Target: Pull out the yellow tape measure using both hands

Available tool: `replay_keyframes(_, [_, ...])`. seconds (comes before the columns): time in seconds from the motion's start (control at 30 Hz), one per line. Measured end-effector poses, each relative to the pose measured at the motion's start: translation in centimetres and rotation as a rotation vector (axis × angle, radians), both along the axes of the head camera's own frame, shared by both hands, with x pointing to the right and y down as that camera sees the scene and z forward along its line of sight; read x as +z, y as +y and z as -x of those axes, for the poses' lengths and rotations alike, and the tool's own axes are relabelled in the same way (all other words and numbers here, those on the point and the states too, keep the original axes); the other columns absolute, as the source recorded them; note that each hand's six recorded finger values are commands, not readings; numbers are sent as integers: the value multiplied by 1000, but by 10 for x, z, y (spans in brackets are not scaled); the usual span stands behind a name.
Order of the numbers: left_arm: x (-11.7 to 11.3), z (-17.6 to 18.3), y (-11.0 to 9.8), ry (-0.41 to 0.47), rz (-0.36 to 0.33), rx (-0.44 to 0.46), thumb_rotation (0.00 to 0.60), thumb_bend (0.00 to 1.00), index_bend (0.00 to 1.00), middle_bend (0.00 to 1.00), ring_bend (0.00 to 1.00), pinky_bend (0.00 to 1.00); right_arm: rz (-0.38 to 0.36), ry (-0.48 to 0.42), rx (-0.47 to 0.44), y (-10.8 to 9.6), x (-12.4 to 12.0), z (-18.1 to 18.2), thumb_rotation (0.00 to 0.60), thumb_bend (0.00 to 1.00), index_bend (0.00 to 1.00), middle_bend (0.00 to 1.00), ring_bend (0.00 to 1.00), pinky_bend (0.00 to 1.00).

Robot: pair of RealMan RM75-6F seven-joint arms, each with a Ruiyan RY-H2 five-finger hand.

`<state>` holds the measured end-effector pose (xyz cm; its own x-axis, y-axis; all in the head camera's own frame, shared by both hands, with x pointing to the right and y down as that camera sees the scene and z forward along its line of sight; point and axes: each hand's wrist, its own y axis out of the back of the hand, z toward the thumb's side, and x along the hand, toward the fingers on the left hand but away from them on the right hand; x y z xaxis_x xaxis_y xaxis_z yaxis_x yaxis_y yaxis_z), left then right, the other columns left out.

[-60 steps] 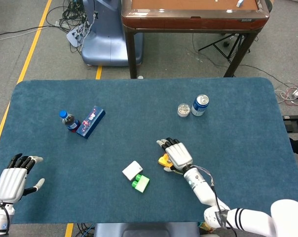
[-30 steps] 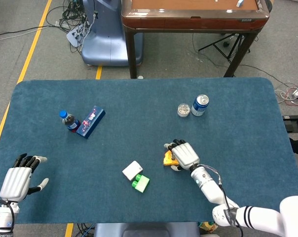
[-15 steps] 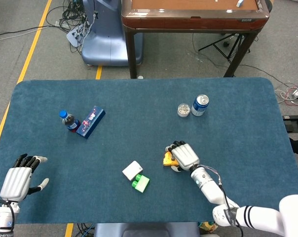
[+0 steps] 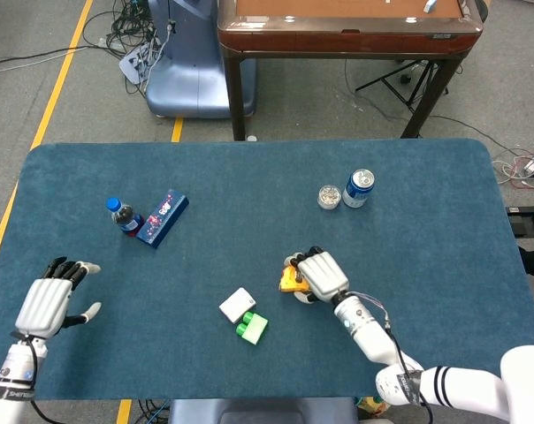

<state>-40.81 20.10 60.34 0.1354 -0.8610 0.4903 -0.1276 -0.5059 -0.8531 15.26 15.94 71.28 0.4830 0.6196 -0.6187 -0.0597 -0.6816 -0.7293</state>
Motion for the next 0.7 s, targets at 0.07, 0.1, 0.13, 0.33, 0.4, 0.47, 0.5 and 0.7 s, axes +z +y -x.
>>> replay_keyframes(0.07, [5, -8, -13, 19, 3, 12, 600, 212, 285, 276, 209, 93, -17, -24, 12, -9, -7, 8, 600, 682, 595, 592, 409, 207])
replay_keyframes(0.1, [8, -11, -19, 28, 7, 13, 600, 211, 284, 276, 209, 93, -24, -34, 18, -13, -10, 11, 600, 683, 598, 597, 415, 207])
replay_keyframes(0.13, [10, -15, -24, 38, 12, 13, 600, 211, 281, 276, 210, 93, -32, -43, 25, -17, -13, 15, 600, 682, 600, 599, 419, 207])
replay_keyframes(0.33, [33, -44, -57, 124, 70, -15, 600, 212, 182, 234, 208, 93, -57, -91, 57, -36, -28, 44, 600, 683, 608, 610, 436, 207])
replay_keyframes(0.4, [40, -57, -66, 177, 87, -42, 600, 212, 141, 222, 205, 93, -60, -107, 66, -41, -32, 55, 600, 684, 610, 614, 442, 207])
replay_keyframes(0.47, [45, -66, -72, 225, 102, -68, 600, 211, 71, 192, 195, 93, -60, -114, 70, -42, -34, 62, 600, 684, 610, 616, 446, 207])
replay_keyframes(0.5, [47, -69, -74, 248, 111, -81, 600, 211, 53, 182, 192, 93, -60, -117, 72, -43, -34, 65, 600, 683, 610, 616, 447, 207])
replay_keyframes(0.7, [63, -102, -83, 378, 190, -134, 600, 211, 0, 95, 116, 91, -66, -107, 80, -48, -37, 85, 600, 683, 615, 622, 459, 207])
